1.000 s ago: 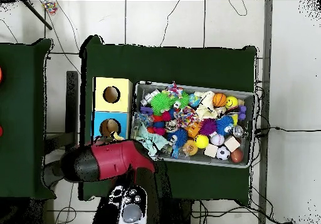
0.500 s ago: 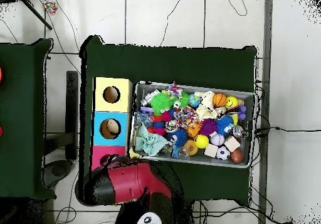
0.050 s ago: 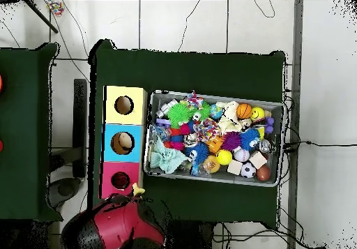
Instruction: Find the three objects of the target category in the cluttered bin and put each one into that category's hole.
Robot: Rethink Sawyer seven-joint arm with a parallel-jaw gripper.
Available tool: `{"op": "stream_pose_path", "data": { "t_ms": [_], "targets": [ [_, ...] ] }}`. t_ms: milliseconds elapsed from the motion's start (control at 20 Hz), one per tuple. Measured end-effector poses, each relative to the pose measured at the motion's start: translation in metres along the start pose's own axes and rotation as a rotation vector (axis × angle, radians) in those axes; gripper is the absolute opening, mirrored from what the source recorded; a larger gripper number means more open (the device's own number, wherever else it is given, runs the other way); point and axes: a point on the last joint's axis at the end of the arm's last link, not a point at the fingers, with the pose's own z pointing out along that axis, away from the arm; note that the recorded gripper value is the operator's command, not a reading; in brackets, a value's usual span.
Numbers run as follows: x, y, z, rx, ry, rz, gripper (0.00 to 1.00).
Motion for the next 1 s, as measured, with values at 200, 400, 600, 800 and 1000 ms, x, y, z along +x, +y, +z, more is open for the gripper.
{"op": "stream_pose_path", "data": {
  "t_ms": [200,400,600,800,1000],
  "targets": [
    [0.013,0.012,-0.005,-0.002,-0.002,-0.034,0.00],
    [0.019,0.009,-0.010,-0.004,-0.001,-0.030,0.00],
    [0.019,-0.002,-0.019,-0.010,0.000,0.002,0.00],
    [0.015,-0.017,-0.026,-0.008,0.005,0.040,0.00],
    [0.011,-0.032,-0.034,0.005,0.028,0.075,0.00]
  ]
}}
